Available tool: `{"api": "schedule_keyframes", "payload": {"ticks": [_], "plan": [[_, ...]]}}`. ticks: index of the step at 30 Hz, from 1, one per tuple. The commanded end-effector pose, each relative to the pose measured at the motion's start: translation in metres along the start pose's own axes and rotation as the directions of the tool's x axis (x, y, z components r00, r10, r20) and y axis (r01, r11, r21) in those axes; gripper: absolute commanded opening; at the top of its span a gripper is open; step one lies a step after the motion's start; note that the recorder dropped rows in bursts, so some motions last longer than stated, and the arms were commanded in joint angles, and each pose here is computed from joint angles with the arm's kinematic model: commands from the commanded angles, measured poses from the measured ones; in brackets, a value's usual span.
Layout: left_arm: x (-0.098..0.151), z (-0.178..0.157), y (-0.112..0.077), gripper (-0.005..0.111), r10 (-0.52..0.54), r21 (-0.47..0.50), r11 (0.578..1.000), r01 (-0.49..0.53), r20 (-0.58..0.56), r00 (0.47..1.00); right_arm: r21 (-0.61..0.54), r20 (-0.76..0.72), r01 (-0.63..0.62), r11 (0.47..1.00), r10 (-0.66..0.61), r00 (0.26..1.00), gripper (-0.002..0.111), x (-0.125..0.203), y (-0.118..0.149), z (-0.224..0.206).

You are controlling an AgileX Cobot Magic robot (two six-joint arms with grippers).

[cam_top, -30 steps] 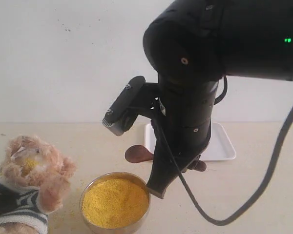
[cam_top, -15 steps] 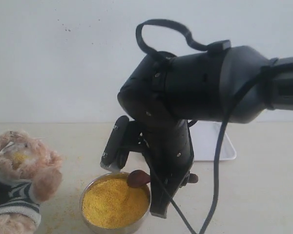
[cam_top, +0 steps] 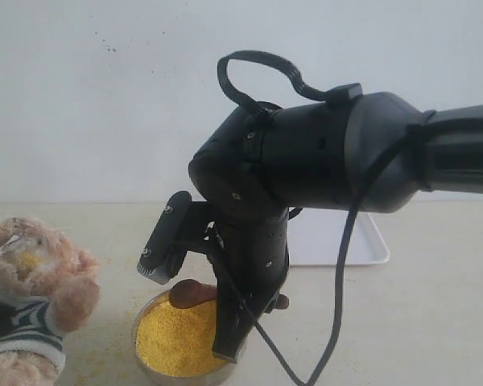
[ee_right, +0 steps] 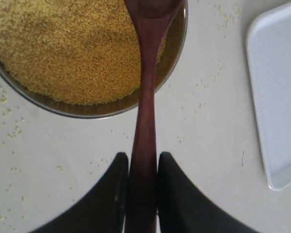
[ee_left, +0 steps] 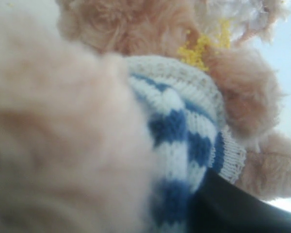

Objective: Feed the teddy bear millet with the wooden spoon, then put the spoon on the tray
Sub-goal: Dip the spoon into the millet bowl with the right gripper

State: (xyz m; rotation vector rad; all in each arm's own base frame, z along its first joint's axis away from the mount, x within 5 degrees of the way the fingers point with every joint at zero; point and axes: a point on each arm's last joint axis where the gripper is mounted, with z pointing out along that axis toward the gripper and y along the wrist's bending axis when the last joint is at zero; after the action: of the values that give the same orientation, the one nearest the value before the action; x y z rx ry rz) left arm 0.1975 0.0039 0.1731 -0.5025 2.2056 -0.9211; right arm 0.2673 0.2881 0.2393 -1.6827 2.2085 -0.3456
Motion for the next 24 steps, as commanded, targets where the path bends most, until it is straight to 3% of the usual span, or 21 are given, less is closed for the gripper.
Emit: {"api": "schedule_keyframes", "payload": {"ticks": [1,13,24], "plan": [[0.000,0.000,-0.003,0.004,-0.007,0.032,0.999,0.007,0.006,1.000,-0.027,-0.022,0.032,0.999,-0.033,0.999,0.000,0.000,0.001,0.006],[0.000,0.000,-0.004,0.004,-0.007,0.045,0.999,0.007,0.003,1.000,-0.163,-0.004,0.030,0.986,-0.031,1.000,0.000,-0.001,0.014,0.005],[0.000,0.000,-0.004,0.004,0.011,0.045,0.999,-0.011,0.004,1.000,-0.155,0.028,-0.003,0.988,0.007,1.000,0.000,-0.004,0.013,0.005]]}}
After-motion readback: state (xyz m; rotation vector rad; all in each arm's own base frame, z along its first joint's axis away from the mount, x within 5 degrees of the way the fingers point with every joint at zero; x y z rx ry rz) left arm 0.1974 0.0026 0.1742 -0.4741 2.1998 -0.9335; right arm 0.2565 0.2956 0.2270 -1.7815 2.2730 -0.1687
